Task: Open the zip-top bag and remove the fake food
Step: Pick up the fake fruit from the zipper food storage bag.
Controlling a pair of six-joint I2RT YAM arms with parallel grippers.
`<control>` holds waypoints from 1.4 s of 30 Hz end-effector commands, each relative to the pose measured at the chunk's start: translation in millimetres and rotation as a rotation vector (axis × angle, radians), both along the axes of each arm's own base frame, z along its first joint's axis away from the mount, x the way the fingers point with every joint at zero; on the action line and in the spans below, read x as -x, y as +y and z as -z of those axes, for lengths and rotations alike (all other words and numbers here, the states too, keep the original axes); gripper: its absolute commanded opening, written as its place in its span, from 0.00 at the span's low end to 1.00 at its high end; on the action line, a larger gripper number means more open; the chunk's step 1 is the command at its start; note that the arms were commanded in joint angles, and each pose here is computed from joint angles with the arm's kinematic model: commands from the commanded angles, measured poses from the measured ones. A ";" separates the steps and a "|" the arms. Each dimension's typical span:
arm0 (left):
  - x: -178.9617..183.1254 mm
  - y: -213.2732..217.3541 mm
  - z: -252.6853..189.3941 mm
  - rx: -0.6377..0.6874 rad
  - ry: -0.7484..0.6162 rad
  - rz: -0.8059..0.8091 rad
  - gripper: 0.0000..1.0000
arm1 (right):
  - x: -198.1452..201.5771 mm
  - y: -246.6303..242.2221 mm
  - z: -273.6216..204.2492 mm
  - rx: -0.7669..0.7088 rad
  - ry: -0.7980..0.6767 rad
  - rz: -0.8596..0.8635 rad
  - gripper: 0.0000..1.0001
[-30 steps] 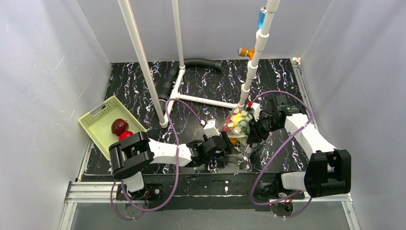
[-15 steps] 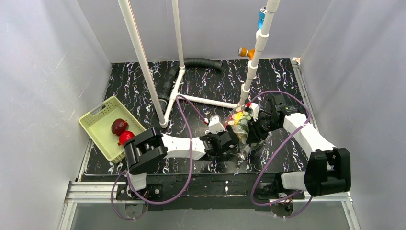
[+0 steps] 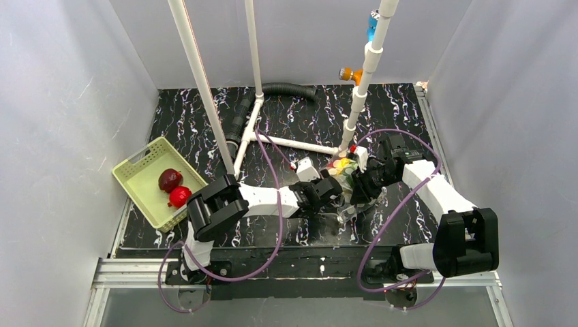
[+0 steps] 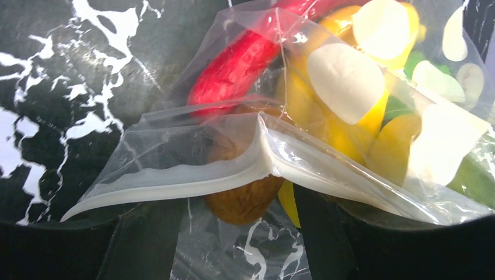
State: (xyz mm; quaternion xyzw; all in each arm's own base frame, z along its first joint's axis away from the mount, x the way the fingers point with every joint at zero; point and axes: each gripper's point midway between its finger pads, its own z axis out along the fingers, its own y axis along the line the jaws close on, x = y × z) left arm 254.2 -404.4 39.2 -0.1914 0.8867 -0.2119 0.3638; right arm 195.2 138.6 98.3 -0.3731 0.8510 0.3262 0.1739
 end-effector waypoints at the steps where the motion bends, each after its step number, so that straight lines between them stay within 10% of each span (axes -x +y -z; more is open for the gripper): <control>1: -7.8 1.2 11.3 -0.056 -0.050 0.088 0.66 | -8.8 3.1 -8.0 -0.009 -0.033 -0.003 0.35; 7: -18.4 11.1 29.4 -0.088 0.018 0.086 0.59 | -8.5 2.8 -7.3 -0.007 -0.030 -0.002 0.35; 20: -11.1 -5.2 20.6 -0.082 -0.005 0.280 0.11 | -8.9 2.1 -6.6 -0.002 -0.029 -0.002 0.35; 42: 15.6 3.2 -34.1 -0.025 -0.087 0.394 0.03 | -7.2 2.8 -8.1 -0.008 -0.031 -0.008 0.35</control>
